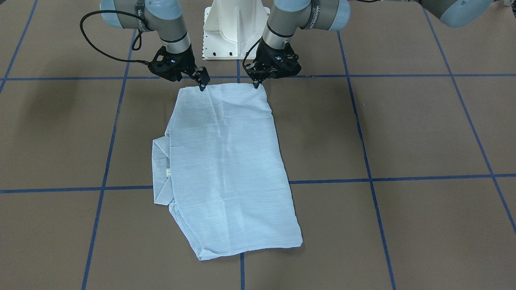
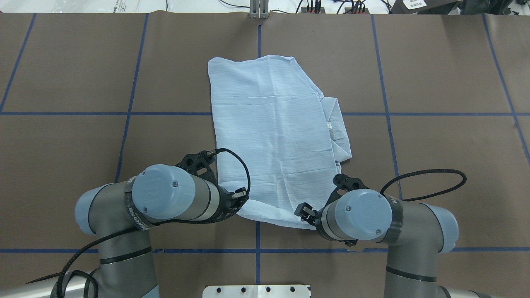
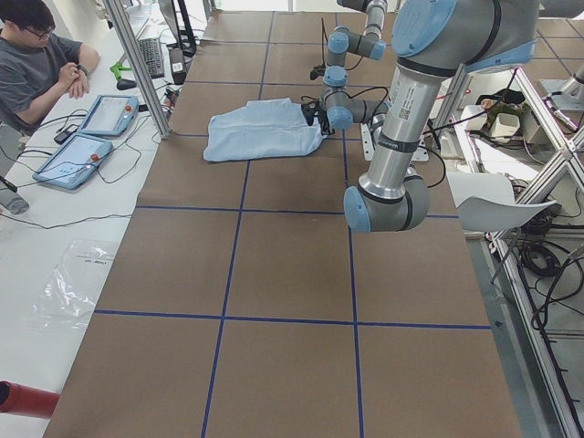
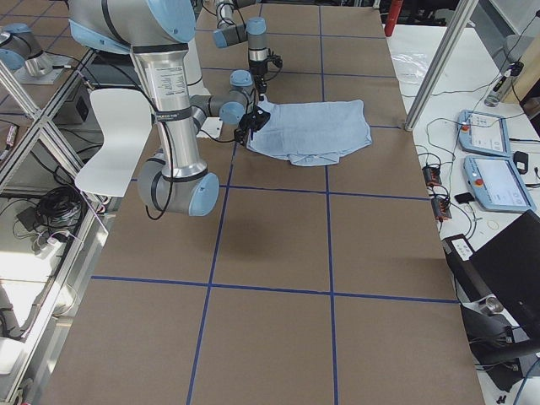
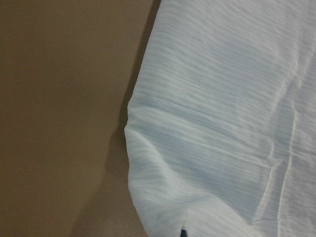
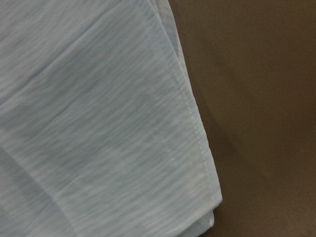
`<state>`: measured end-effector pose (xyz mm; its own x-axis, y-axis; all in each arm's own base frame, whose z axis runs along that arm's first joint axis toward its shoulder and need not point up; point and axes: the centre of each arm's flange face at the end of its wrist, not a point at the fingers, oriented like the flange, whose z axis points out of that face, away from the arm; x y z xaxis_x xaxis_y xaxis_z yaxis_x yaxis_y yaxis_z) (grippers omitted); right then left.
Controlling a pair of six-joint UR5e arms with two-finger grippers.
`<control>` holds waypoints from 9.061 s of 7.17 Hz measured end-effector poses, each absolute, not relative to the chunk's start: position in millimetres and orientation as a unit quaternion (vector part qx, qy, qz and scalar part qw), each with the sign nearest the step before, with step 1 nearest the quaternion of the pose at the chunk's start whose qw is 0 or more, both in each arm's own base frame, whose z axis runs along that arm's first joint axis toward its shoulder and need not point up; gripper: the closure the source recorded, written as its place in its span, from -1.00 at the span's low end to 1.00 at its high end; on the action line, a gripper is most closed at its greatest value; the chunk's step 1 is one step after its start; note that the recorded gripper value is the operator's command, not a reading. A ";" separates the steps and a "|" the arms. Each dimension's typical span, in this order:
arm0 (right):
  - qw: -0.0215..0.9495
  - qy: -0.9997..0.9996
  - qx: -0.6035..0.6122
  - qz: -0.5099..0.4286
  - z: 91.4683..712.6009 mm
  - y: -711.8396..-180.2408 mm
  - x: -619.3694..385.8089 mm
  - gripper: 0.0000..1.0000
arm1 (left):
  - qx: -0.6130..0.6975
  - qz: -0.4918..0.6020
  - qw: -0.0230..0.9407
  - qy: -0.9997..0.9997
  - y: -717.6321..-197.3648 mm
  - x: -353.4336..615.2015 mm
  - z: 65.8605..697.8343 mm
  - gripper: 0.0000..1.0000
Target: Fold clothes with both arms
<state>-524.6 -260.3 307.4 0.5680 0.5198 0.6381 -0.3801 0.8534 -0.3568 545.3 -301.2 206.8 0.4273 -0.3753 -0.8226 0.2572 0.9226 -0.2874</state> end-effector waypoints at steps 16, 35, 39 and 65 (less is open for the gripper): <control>0.885 -0.373 -0.078 0.266 298.5 -264.3 -546.6 1.00 | -0.058 -0.188 0.840 0.505 -301.5 544.9 201.4 1.00; 0.817 -0.511 -0.141 0.228 171.6 -320.0 -427.3 1.00 | -0.081 -0.175 0.866 0.461 -298.8 416.5 125.8 1.00; 0.830 -0.488 -0.080 0.259 213.0 -442.7 -455.7 1.00 | -0.044 -0.232 0.855 0.462 -419.2 465.6 180.8 1.00; 0.918 -0.385 0.082 -0.034 437.0 -642.1 -149.3 -1.00 | 0.164 0.025 0.925 0.342 -580.8 95.1 428.4 -0.99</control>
